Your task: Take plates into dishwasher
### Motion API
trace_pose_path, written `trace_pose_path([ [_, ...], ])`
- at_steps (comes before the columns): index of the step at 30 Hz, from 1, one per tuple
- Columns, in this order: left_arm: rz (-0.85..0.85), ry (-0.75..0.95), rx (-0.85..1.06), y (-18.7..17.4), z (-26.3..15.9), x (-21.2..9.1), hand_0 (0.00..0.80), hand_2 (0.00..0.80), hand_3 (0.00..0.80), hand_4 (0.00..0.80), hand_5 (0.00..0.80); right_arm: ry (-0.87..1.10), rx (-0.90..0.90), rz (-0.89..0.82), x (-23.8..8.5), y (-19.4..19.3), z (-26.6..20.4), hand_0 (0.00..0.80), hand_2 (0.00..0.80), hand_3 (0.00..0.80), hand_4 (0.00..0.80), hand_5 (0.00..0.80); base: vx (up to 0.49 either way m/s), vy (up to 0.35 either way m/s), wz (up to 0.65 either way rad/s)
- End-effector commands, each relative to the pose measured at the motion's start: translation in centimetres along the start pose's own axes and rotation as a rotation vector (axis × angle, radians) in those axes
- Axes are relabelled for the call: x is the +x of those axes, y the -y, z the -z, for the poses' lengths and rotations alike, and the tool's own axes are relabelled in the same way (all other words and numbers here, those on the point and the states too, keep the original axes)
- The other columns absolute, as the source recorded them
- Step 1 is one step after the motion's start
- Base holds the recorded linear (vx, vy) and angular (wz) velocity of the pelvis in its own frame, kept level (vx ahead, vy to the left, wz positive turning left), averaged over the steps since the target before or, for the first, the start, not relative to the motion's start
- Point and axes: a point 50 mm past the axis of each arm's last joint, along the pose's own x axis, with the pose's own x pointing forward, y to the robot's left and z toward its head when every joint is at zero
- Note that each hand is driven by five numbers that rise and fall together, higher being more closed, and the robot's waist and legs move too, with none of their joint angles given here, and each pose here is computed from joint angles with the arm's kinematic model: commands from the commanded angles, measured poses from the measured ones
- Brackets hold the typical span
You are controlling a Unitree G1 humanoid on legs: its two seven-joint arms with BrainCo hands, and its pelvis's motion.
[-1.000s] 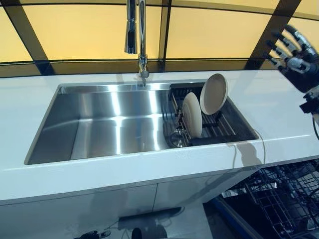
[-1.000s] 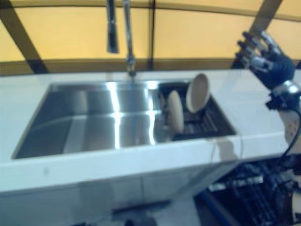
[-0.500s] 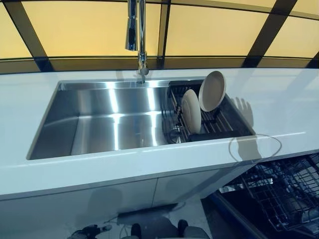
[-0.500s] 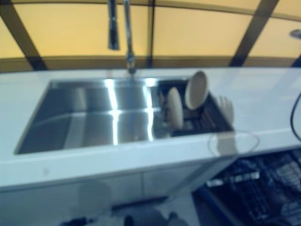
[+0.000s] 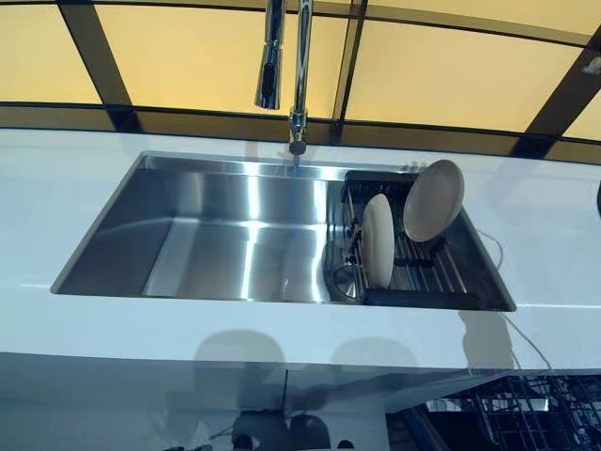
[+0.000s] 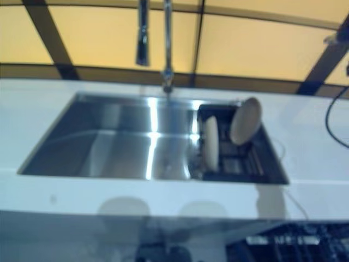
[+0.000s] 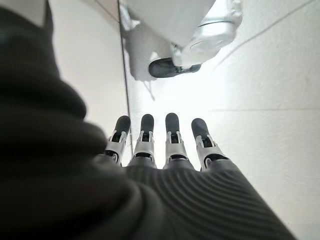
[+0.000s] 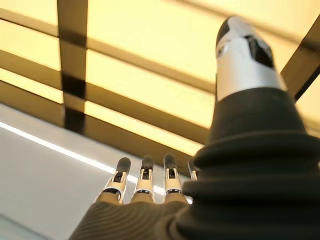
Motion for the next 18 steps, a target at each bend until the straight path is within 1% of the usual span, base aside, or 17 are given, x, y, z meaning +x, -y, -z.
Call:
trace_pose_path([
  [1, -0.064, 0.01, 0.048, -2.2, -1.1, -0.2, 0.0, 0.0, 0.0, 0.0, 0.0, 0.033, -0.121, 0.114, 0.4, 2.7, 0.7, 0.0, 0.0, 0.0, 0.0, 0.0, -0.089, -0.175, -0.03],
  [5, -0.119, 0.061, -0.086, -2.9, -3.3, -0.3, 0.0, 0.0, 0.0, 0.0, 0.0, 0.087, -0.194, 0.134, 0.4, 2.3, 0.0, 0.0, 0.0, 0.0, 0.0, 0.0, -0.084, -0.188, -0.02],
  [9, -0.06, 0.099, -0.078, -1.9, -4.5, -0.2, 0.0, 0.0, 0.0, 0.0, 0.0, 0.125, -0.34, 0.094, 0.6, 2.4, 0.2, 0.0, 0.0, 0.0, 0.0, 0.0, -0.074, -0.067, 0.03],
  [13, -0.026, 0.094, -0.049, -1.0, -3.8, -0.1, 0.0, 0.0, 0.0, 0.0, 0.0, 0.158, -0.418, 0.076, 0.0, 1.8, 0.7, 0.0, 0.0, 0.0, 0.0, 0.0, 0.028, 0.027, 0.06],
  [18, -0.05, 0.07, -0.06, -1.6, -2.9, -0.1, 0.0, 0.0, 0.0, 0.0, 0.0, 0.228, -0.484, 0.053, -0.4, 0.8, 0.1, 0.0, 0.0, 0.0, 0.0, 0.0, 0.037, 0.011, -0.02],
])
